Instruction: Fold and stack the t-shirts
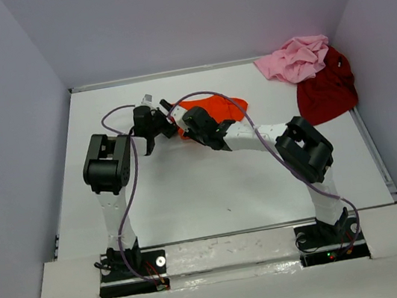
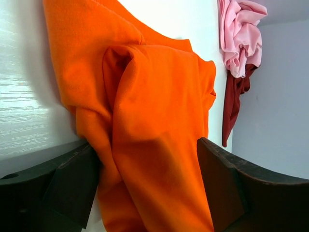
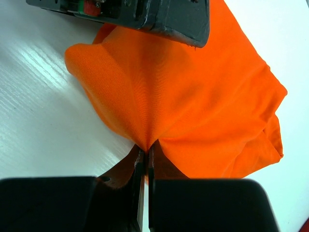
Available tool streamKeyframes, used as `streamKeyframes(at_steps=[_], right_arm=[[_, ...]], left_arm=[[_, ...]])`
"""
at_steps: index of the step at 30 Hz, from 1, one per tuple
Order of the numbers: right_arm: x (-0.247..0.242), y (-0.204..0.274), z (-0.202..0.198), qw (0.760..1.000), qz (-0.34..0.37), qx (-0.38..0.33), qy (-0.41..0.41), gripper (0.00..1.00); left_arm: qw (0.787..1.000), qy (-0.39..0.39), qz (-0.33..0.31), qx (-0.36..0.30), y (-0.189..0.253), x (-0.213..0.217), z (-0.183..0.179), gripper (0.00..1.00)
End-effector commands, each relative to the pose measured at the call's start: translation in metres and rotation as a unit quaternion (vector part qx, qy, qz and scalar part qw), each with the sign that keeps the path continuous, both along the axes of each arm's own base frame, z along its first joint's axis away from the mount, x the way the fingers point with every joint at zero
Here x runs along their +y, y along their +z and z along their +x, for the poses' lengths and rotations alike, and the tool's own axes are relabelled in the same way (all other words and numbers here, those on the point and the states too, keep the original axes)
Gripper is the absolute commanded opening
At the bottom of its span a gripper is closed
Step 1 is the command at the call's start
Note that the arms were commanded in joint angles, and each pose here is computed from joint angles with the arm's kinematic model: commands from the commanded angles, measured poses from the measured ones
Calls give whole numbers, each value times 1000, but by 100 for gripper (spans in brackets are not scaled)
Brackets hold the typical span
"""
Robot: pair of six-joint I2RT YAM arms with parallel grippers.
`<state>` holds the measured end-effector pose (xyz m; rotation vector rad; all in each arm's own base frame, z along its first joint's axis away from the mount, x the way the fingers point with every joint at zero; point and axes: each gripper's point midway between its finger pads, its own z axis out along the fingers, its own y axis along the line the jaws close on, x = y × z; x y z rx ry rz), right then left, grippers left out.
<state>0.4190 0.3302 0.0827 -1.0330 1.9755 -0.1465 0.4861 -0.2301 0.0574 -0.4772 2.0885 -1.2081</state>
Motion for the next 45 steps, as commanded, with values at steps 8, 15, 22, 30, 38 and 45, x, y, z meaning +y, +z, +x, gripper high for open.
streamKeyframes(at_steps=[8, 15, 22, 30, 38, 45], right_arm=[[5, 15, 6, 1000, 12, -17, -1, 0], [1, 20, 8, 999, 14, -24, -18, 0], [-8, 35, -7, 992, 87, 3, -91, 92], [-22, 55, -54, 969, 191, 33, -152, 97], [-15, 41, -105, 959, 241, 94, -116, 97], [-7, 21, -134, 947, 277, 134, -94, 95]], left_arm=[[999, -17, 8, 35, -21, -5, -5, 31], [999, -20, 9, 34, -21, -6, -5, 0], [999, -18, 29, 37, -22, -2, -4, 0], [997, -13, 71, 39, -16, 9, 12, 0], [985, 15, 167, 41, 14, 52, 64, 0], [953, 55, 294, 57, 17, 118, 107, 0]])
